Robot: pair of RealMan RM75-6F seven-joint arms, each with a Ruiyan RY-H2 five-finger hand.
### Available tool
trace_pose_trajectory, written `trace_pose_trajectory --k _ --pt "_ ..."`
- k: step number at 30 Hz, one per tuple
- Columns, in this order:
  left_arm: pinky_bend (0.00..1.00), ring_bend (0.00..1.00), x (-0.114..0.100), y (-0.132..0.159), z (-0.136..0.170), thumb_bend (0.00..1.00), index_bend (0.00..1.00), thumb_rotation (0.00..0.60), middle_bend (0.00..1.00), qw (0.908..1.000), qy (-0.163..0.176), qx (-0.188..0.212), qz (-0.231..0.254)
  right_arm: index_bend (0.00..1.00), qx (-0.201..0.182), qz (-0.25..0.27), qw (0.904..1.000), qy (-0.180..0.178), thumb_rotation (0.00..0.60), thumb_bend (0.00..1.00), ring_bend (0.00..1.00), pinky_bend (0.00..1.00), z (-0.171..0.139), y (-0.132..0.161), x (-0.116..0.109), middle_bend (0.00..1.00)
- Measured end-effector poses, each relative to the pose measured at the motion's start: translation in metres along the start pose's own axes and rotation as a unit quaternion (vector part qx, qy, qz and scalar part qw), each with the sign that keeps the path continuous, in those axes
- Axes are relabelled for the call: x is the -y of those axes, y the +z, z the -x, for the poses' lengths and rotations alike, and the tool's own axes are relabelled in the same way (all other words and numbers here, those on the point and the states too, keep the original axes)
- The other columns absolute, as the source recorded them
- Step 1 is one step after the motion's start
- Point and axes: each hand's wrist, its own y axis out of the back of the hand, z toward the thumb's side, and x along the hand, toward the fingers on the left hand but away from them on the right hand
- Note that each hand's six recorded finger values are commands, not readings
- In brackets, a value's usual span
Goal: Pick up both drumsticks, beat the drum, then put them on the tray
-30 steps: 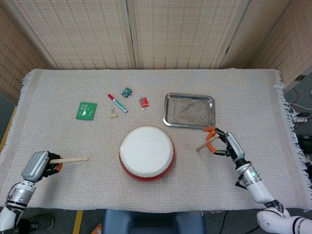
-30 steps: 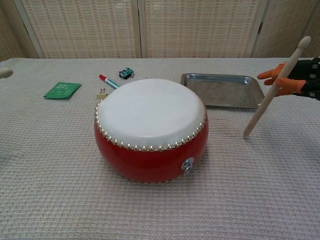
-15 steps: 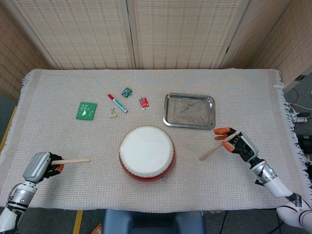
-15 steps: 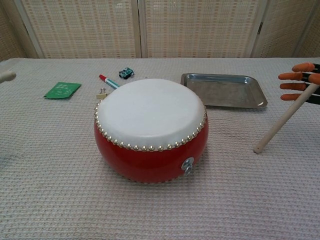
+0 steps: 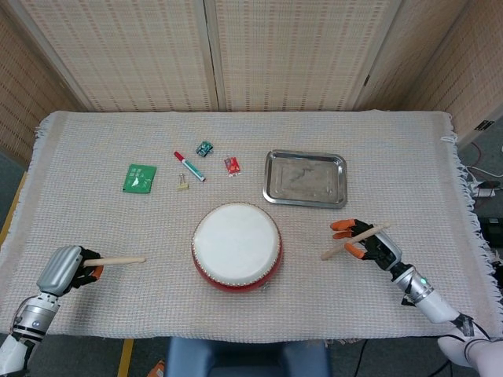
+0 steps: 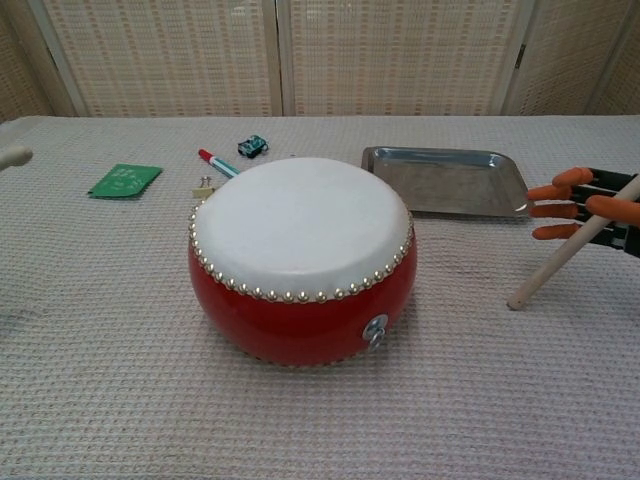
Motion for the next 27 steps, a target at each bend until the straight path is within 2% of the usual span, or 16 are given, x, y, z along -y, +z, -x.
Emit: trace_pose_trajectory --k 7,12,21,27 --pt "1.00 1.00 0.000 -0.003 0.001 0.70 1.00 0.600 1.00 1.0000 0.000 -0.002 0.001 0.48 0.013 -0.013 0.9998 0.005 0.600 0.30 0.28 0.32 0.008 -0.009 0.008 0.34" --pt "1.00 1.00 0.002 -0.006 0.002 0.70 1.00 0.600 1.00 1.0000 -0.002 -0.003 0.001 0.55 0.019 -0.023 0.9995 0.005 0.600 0.25 0.33 0.37 0.017 -0.015 0.014 0.40" --pt "1.00 1.00 0.003 -0.006 0.002 0.70 1.00 0.600 1.00 1.0000 -0.007 -0.002 0.001 0.78 0.029 -0.032 0.9991 -0.001 0.600 0.15 0.50 0.51 0.027 -0.024 0.022 0.60" --pt "1.00 1.00 0.005 -0.007 0.003 0.70 1.00 0.600 1.00 0.9999 -0.009 -0.004 0.003 0.90 0.032 -0.041 0.9987 -0.001 0.600 0.12 0.63 0.59 0.032 -0.028 0.027 0.71"
